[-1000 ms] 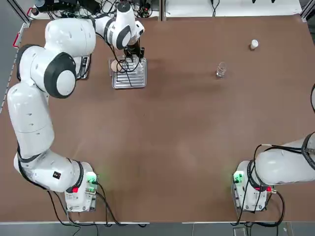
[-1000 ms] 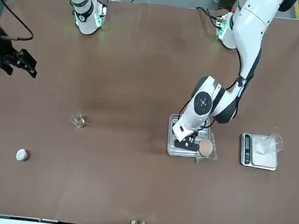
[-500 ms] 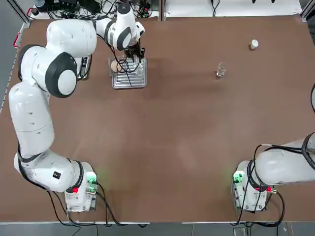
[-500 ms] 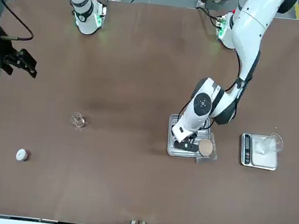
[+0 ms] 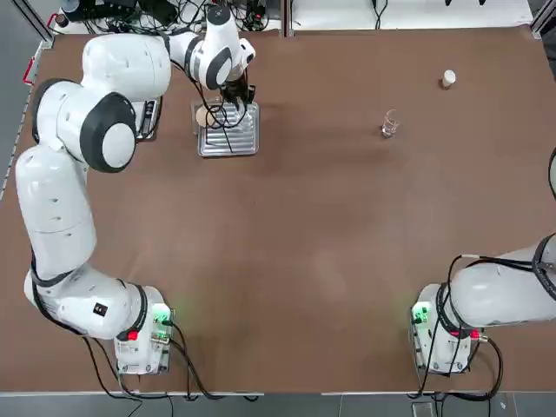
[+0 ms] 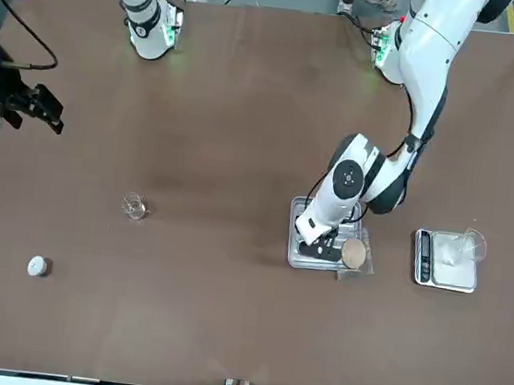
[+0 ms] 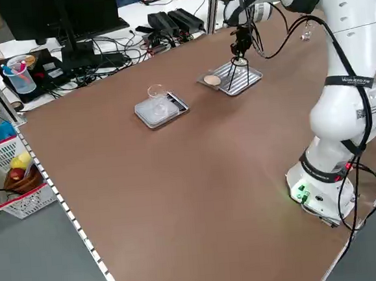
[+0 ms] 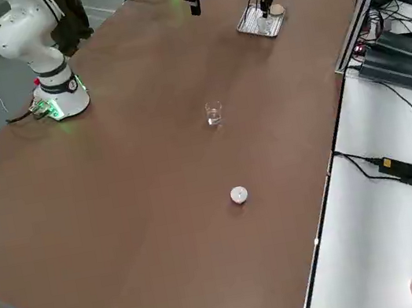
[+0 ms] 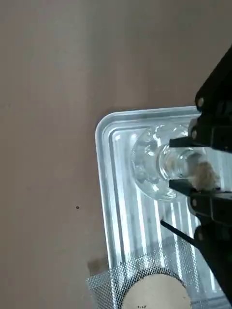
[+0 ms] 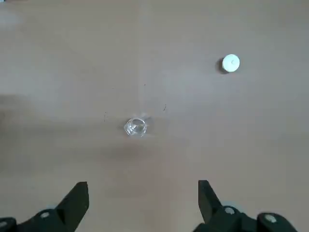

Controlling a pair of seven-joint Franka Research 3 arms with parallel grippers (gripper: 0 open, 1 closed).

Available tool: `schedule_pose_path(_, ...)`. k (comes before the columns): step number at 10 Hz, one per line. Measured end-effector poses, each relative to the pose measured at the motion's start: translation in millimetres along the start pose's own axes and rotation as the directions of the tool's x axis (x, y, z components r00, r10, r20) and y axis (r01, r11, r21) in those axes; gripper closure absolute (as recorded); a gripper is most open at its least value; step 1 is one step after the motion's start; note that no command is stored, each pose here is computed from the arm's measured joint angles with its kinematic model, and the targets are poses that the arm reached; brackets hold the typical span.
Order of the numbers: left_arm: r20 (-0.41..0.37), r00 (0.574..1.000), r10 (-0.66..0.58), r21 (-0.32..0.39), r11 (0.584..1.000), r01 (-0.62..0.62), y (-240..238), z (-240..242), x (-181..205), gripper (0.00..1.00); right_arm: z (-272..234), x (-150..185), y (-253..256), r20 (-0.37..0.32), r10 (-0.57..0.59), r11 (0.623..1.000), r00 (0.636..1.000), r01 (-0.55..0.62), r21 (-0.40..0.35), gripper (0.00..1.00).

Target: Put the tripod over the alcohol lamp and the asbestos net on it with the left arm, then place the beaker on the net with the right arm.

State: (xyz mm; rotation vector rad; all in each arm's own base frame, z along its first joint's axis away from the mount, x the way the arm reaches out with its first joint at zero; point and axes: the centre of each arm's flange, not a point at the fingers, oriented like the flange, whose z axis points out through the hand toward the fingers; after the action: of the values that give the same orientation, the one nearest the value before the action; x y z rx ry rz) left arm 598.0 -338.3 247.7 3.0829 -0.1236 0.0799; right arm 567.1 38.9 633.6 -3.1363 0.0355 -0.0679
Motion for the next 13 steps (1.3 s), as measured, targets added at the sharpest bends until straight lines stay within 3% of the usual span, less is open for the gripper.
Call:
schedule_pose_path(9, -0.010, 1.000, -0.028, -0.005, 1.000, 0.028, 1, -4, 4, 0.73, 1, -1, 0, 0.008, 0.000, 1.000, 1.000, 0.000, -0.001, 0.00)
schedule_pose_path(13, -0.016, 0.999, -0.040, 0.003, 0.999, 0.040, 2, -31, 8, 0.73, 1, -1, 0, 0.008, 0.001, 1.000, 1.000, -0.001, -0.001, 0.00)
